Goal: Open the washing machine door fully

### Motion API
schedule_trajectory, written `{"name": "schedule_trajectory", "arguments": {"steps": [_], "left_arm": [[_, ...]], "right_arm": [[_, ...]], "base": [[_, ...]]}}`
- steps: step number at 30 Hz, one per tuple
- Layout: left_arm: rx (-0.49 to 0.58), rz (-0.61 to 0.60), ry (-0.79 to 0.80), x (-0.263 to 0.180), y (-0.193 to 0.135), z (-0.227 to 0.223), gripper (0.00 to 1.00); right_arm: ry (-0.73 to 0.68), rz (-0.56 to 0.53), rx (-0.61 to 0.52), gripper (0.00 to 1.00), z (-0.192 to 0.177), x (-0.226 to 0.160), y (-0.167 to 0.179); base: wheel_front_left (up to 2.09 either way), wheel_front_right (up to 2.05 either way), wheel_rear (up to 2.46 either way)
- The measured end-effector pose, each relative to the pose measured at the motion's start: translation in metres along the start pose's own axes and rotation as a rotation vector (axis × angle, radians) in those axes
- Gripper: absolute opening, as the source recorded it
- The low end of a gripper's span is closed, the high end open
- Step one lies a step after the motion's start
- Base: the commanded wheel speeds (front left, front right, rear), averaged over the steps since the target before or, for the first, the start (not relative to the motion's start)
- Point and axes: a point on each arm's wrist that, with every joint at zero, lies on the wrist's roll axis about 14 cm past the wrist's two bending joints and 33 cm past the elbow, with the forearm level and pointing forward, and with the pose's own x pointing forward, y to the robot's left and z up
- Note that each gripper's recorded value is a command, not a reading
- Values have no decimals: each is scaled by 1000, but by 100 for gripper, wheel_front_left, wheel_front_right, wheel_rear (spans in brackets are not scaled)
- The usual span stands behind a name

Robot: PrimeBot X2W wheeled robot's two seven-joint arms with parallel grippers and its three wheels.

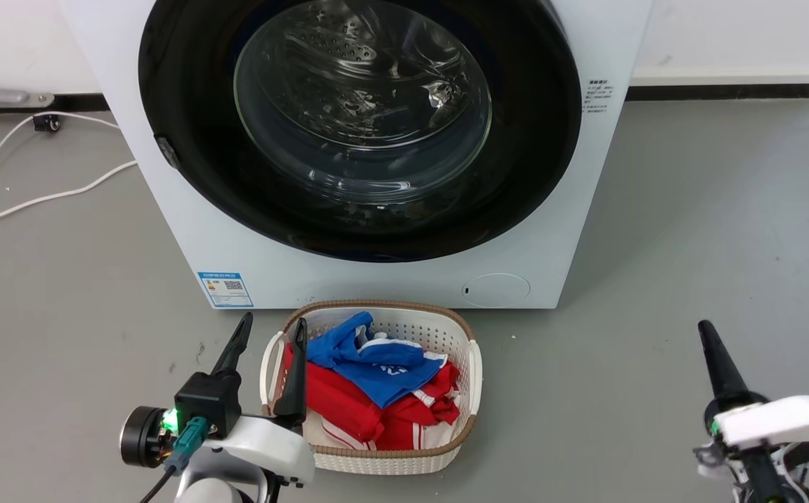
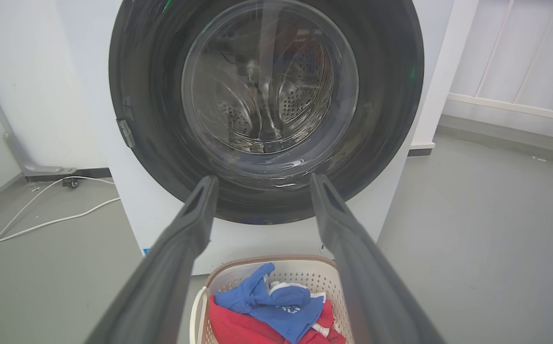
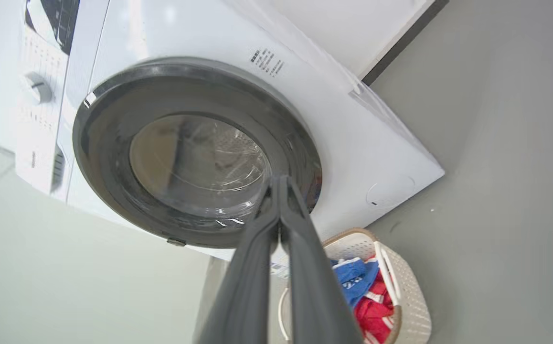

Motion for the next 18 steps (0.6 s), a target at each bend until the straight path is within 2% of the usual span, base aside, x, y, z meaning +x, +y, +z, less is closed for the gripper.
{"name": "schedule_trajectory", "arguments": {"steps": [5,9,12,18], "left_arm": [[-5,1,2,3,-1,-2,100],[-7,-1,-2,10,-1,-2,100],[-11,-4,-1,15,-2,-3,100],[-7,-17,2,28,-4,-8,100]], "right_arm": [[-26,3,435,0,8,14,-4],[-28,31,647,0,15,30,-2],[-15,50,716,0,20,47,2],[61,88,702,0,32,87,10]], "base": [[0,0,0],[0,0,0],[0,0,0],[0,0,0]]}}
